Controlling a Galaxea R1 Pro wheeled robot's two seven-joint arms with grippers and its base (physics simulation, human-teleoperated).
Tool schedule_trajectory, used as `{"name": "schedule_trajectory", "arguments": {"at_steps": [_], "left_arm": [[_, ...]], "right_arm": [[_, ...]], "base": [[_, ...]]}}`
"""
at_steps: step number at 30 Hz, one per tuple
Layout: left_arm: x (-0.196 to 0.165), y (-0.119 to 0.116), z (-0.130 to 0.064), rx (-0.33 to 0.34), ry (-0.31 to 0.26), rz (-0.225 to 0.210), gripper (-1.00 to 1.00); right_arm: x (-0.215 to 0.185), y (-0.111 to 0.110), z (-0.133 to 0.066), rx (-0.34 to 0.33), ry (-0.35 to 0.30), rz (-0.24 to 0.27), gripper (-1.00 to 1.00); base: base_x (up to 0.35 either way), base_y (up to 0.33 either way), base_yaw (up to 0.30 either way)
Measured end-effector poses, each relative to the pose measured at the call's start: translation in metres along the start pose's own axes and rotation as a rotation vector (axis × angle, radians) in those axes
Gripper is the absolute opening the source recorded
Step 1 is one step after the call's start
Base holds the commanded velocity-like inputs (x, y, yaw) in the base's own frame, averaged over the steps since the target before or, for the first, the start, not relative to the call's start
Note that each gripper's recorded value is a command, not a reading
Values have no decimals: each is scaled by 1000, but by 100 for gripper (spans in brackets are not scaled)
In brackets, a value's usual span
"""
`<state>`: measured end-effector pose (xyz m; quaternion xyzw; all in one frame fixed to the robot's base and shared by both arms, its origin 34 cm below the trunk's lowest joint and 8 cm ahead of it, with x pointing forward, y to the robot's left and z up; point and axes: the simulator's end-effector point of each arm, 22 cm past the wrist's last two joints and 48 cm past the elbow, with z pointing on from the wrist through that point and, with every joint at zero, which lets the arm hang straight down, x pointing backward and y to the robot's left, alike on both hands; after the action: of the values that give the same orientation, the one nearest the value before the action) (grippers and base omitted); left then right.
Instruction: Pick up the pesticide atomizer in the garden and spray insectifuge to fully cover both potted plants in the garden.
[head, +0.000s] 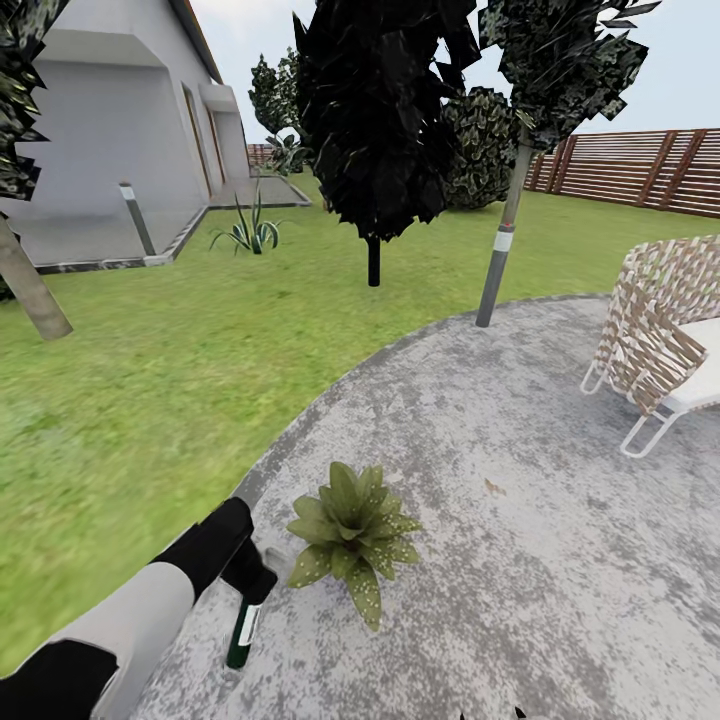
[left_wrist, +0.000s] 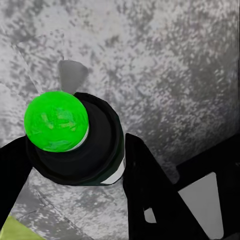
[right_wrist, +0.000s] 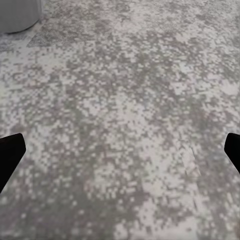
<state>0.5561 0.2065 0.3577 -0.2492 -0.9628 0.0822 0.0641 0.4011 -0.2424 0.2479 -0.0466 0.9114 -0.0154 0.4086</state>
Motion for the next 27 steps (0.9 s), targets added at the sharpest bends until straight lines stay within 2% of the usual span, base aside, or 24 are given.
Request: {"name": "schedule_trajectory", "arguments": {"at_steps": [3,7,12,14,16,22,27], "left_arm": [[-10,0,-7,-12,-19,11,-100],[0,10,-4,-20,-8,3,-100],[24,48,-6,-59,13,-33,-100],[29,54,-6,-61,17,-46,-100],[27,50,-6,-54,15,-45,-100],[-6,4,-6,-9,-24,9,-100],[-10,3,-7,-14,-26,18,-100]], "right_arm": [[0,0,0,0,0,0,100],[0,0,0,0,0,0,100],[0,0,0,0,0,0,100],[0,0,0,0,0,0,100],[0,0,0,0,0,0,100],[0,0,0,0,0,0,100],[0,0,0,-2,0,-2,100]], "base": [[0,0,0],[0,0,0],[0,0,0],[0,0,0],[0,0,0],[0,7,0],[-31,220,0]]}}
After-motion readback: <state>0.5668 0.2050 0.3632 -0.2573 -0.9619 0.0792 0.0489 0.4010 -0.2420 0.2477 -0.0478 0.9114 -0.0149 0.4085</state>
